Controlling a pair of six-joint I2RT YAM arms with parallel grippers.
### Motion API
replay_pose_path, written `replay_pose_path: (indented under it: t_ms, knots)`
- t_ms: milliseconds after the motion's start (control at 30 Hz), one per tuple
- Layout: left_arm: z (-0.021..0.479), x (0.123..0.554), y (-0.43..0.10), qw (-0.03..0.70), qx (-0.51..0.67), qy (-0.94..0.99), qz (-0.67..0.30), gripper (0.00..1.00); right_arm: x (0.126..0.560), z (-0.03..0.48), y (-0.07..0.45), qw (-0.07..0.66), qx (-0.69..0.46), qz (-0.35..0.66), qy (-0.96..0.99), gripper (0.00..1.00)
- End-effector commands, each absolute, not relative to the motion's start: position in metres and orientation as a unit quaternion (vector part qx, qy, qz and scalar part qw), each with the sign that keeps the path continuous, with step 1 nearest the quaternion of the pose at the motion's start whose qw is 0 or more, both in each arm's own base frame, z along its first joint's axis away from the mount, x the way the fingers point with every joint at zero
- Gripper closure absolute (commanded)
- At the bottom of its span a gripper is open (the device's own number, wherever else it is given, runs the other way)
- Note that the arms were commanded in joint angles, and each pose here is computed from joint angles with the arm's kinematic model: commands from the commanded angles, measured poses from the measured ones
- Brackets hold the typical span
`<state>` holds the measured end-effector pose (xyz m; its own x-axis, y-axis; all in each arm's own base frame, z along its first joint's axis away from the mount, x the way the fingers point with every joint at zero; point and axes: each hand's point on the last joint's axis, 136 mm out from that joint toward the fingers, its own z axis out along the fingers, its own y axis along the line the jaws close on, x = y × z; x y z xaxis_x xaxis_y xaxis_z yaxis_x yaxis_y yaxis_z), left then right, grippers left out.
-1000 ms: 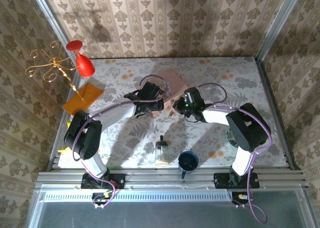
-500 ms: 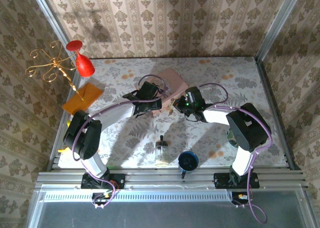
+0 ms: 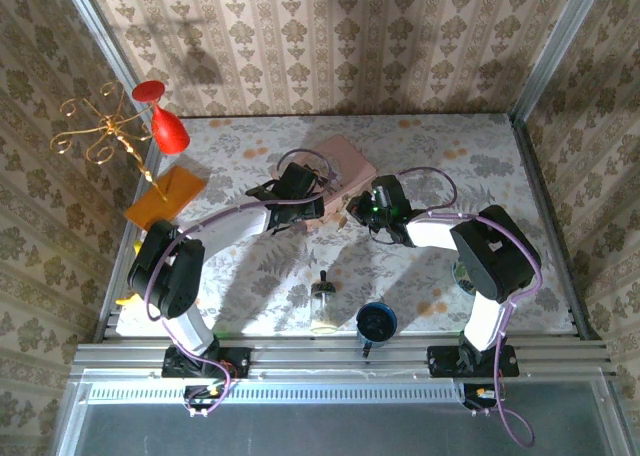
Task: Unlock a padlock with a key
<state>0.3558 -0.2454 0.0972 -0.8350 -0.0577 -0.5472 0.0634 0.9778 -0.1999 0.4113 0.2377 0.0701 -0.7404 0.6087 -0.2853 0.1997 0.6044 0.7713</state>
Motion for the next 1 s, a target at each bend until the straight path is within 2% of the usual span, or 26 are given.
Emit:
replay_pose_path:
  t_ms: [0,600,967]
  knots:
    - [0.044,0.324,-0.194,0.198,0.002,0.98,0.008,0.22,0.443,0.09,0.206,0.357,0.281,0.359,0.815,1.0]
    - [0.04,0.324,-0.195,0.191,0.002,0.982,0.007,0.23,0.455,0.089,0.197,0.394,0.34,0.408,0.75,1.0]
    - [0.038,0.324,-0.191,0.188,-0.002,0.982,0.009,0.24,0.455,0.095,0.181,0.419,0.347,0.382,0.747,1.0]
